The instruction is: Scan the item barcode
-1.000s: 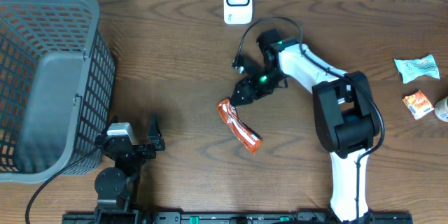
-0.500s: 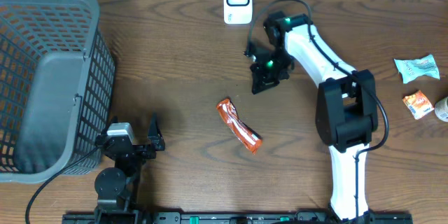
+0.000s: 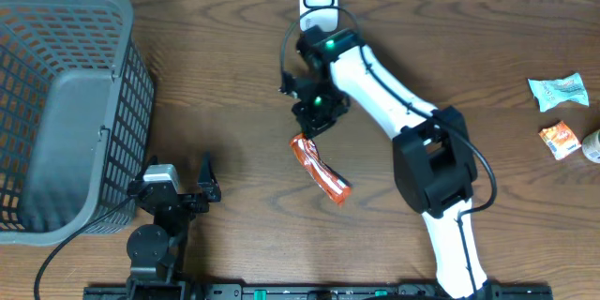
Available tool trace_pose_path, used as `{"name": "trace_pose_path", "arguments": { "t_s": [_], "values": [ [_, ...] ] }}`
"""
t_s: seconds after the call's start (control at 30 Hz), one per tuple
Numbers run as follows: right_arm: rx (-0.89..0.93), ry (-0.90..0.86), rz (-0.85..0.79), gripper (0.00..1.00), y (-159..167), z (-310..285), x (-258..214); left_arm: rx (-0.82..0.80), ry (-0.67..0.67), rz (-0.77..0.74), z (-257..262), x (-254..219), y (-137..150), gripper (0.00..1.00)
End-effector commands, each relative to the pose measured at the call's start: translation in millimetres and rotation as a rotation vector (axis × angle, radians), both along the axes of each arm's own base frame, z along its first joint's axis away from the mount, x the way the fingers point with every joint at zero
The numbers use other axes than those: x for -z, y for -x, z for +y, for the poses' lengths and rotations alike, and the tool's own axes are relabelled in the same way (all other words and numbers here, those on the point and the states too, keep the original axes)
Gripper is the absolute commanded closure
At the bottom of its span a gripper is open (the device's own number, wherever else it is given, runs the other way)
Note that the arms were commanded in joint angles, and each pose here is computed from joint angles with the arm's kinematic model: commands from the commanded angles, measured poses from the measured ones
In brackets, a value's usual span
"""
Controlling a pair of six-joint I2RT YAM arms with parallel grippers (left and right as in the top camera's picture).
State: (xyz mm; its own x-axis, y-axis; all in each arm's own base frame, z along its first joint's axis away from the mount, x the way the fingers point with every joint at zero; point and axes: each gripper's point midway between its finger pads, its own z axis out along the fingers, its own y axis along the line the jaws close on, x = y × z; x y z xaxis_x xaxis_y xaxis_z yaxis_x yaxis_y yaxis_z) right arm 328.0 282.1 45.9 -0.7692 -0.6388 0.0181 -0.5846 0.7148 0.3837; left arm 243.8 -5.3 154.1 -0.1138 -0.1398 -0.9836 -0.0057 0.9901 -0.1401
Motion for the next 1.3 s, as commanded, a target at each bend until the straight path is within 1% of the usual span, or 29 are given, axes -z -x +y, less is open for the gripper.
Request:
{"name": "trace_pose_path", "arguments": {
  "t_s": [0.0, 0.1, 0.27, 0.37, 0.53, 0.6, 0.7, 1.03, 1.13, 1.27],
  "values": [
    [0.006, 0.085, -0.019, 0.99, 7, -3, 19, -0.010, -0.001, 0.042, 2, 18, 0, 0.02],
    [0.036, 0.179, -0.053, 0.99, 10, -13, 43, -0.010, -0.001, 0.042, 2, 18, 0, 0.02],
    [0.043, 0.250, -0.092, 0.99, 9, -27, 60, -0.010, -0.001, 0.042, 2, 18, 0, 0.02],
    [0.041, 0.321, -0.175, 0.99, -7, -38, 59, -0.010, -0.001, 0.042, 2, 18, 0, 0.02],
    [0.077, 0.483, -0.391, 0.99, -52, -61, 42, -0.010, -0.001, 0.042, 2, 18, 0, 0.02],
    [0.089, 0.510, -0.457, 0.99, -67, -63, 33, -0.011, -0.001, 0.042, 2, 18, 0, 0.02],
    [0.101, 0.515, -0.500, 0.99, -77, -62, 24, -0.010, -0.001, 0.043, 2, 18, 0, 0.02],
    [0.148, 0.528, -0.512, 0.99, -83, -61, -8, -0.011, -0.001, 0.042, 2, 18, 0, 0.02],
    [0.139, 0.446, -0.419, 0.99, -67, -47, -10, -0.010, -0.001, 0.043, 2, 18, 0, 0.02],
    [0.129, 0.344, -0.294, 0.99, -45, -30, -2, -0.010, -0.001, 0.042, 2, 18, 0, 0.03]
  ]
}}
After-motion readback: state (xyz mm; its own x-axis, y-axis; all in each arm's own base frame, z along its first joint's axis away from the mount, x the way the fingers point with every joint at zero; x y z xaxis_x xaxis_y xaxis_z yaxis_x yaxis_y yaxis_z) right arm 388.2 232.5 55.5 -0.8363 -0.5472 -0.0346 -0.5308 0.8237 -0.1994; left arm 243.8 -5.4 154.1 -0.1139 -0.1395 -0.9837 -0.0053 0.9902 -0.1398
